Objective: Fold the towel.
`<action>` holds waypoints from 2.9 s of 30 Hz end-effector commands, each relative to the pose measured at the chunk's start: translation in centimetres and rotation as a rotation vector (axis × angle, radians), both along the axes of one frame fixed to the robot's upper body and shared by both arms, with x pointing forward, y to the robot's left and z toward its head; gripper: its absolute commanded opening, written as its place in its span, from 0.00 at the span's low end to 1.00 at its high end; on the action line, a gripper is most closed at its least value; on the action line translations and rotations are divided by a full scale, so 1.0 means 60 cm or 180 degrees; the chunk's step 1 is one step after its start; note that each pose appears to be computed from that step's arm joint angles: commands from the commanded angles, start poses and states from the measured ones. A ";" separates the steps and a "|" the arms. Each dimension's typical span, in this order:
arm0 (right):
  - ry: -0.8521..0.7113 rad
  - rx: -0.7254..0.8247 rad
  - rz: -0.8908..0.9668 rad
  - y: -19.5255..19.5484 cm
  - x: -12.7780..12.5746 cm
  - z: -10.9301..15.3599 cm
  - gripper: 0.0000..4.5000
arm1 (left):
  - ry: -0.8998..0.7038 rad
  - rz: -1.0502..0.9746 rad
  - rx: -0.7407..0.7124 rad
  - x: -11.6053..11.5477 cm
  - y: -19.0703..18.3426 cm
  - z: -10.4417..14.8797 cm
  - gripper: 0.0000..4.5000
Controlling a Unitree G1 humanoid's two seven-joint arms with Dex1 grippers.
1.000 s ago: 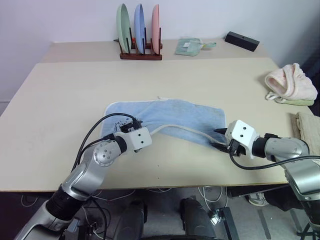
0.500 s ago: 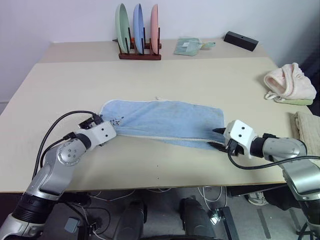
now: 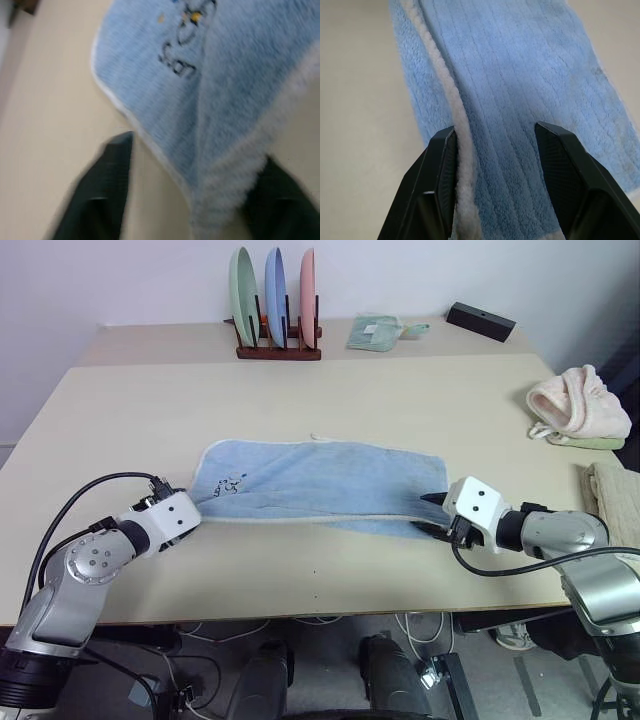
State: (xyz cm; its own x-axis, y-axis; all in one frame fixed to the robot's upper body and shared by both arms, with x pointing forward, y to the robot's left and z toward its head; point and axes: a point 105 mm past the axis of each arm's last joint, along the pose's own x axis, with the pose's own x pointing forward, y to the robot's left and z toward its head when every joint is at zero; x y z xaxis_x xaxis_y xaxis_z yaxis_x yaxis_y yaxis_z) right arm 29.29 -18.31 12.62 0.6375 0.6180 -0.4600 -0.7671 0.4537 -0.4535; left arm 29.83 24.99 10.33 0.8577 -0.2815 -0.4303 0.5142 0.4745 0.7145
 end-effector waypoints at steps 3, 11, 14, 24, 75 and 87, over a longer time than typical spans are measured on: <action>-0.0115 -0.0081 0.0015 -0.004 -0.002 0.019 0.54 | 0.0117 -0.0215 -0.0184 -0.015 -0.015 0.007 0.01; 0.0193 -0.0364 0.0173 -0.025 -0.045 0.032 0.54 | 0.0332 -0.0323 -0.0302 -0.027 -0.017 0.002 0.01; 0.0197 -0.0575 0.0188 -0.033 -0.048 0.030 0.54 | 0.0345 -0.0321 -0.0257 -0.025 -0.012 0.002 0.01; 0.0304 -0.0665 0.0263 -0.020 -0.053 0.004 0.34 | 0.0377 -0.0356 -0.0284 -0.025 -0.016 -0.002 0.00; 0.0362 -0.0783 0.0041 -0.096 -0.072 0.070 0.01 | 0.1307 -0.0407 -0.1139 -0.079 -0.003 0.040 0.00; -0.0540 -0.1089 -0.0313 -0.126 0.077 0.086 0.01 | 0.0617 -0.0333 -0.0854 0.093 -0.005 0.054 0.00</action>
State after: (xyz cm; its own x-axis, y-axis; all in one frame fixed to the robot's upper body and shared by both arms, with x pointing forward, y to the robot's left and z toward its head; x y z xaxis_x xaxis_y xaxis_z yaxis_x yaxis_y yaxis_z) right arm 32.93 -24.81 16.96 0.7256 0.4272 -0.5395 -0.6799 0.3238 -0.6579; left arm 34.43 23.60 13.20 0.6905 -0.5389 -0.4825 0.7215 0.5600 0.4072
